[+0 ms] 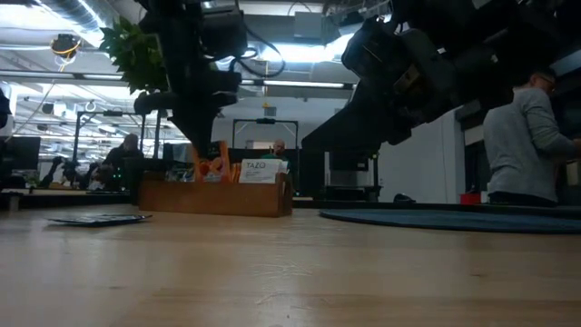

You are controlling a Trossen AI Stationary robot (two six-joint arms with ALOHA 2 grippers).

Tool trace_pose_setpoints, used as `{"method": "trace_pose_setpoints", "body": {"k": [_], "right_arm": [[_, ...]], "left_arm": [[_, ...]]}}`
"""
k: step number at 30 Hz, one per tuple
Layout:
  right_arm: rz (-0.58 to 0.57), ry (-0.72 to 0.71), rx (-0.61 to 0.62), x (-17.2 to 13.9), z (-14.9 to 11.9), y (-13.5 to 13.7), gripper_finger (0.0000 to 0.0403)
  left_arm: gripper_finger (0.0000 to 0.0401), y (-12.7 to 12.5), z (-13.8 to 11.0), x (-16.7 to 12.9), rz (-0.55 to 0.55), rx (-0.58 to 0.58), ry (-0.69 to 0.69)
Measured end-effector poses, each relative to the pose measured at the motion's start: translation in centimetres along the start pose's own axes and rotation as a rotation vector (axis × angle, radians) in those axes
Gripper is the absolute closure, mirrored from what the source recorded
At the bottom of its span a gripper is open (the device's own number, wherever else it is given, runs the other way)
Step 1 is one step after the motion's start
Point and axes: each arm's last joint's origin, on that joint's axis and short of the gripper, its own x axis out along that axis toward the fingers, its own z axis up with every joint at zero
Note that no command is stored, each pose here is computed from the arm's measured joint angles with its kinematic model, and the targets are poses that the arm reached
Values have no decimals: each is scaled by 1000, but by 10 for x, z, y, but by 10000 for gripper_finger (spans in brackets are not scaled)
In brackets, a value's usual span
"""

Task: Pick & Place Tea
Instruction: Put the orange tea bag into the middle section of the wooden organizer, then put the dark blue tea bag into the left section of the wooden organizer

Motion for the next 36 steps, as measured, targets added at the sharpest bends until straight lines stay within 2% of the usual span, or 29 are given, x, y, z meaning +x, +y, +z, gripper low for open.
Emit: {"method": "trace_pose_setpoints", "body": {"k": [9, 20, 24, 28, 34, 36], "right_arm": [[0, 2, 1, 0, 0, 0, 400], [-1, 3, 0, 0, 0, 0, 400], [-1, 3, 0, 0, 0, 0, 400], [-1, 3, -3, 0, 0, 0, 399], [0, 0, -4, 0, 0, 0, 383], [0, 0, -4, 0, 0, 0, 379]], "left_arm": [[372, 2, 2, 0, 17, -12, -26], [323, 2, 3, -1, 42, -7, -10], [318, -1, 6, -3, 48, 11, -15], [333, -4, 14, -15, 35, 1, -12], [390, -13, 28, -42, -10, -87, -10], [396, -20, 31, -49, -25, -105, -10]]}}
